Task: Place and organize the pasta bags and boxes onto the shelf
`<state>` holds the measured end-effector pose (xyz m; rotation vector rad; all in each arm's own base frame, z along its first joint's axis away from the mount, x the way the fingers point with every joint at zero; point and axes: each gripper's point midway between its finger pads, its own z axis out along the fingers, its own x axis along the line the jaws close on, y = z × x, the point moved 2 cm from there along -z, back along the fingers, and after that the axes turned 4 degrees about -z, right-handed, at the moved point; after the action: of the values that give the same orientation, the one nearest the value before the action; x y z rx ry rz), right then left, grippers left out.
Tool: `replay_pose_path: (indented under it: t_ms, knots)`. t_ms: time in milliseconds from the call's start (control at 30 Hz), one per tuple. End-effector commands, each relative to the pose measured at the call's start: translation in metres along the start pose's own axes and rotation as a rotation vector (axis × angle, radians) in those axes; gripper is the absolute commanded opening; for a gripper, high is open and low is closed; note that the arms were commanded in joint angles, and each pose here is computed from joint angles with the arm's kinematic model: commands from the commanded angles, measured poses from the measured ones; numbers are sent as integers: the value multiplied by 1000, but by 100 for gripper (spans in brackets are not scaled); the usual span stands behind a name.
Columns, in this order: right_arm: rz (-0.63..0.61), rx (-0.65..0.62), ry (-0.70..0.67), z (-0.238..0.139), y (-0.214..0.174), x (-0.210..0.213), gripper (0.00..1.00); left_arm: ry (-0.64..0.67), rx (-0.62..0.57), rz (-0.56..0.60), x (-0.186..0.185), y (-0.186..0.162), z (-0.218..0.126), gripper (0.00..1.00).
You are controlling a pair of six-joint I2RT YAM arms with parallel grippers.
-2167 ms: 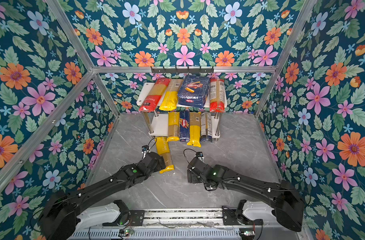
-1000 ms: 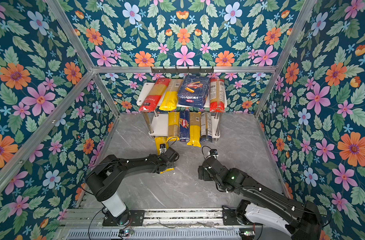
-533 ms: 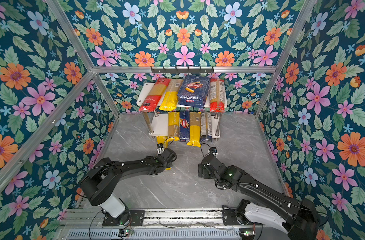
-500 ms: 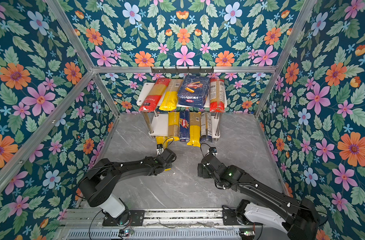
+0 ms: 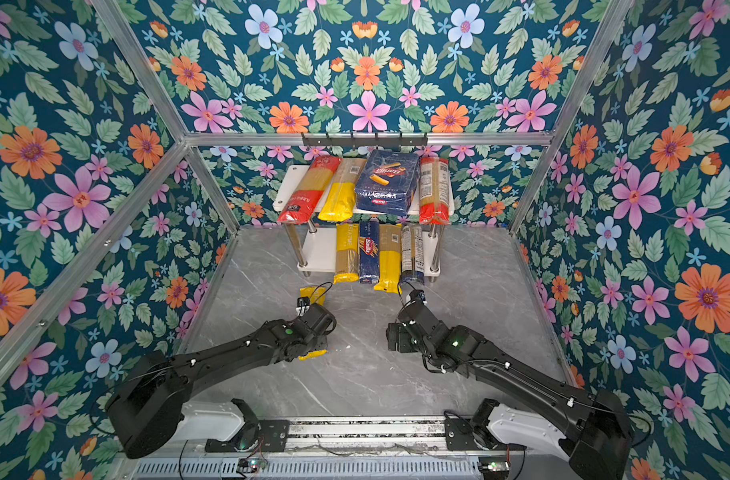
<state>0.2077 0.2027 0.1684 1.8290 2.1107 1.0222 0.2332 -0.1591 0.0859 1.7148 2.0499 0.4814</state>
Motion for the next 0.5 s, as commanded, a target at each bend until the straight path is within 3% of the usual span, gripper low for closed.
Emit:
replay_pose_path:
  t_ms: [0,200,467]
  knots:
    - [-4,-17,45,-3,7,10,94,-15,-97,46,-4,23,-16,0]
    - [-21,-22,54,-10,15,15,94,-30,-198,103,-11,49,-35,0]
    - [-27,-47,58,-21,23,12,94,-22,-283,130,-32,79,-35,0]
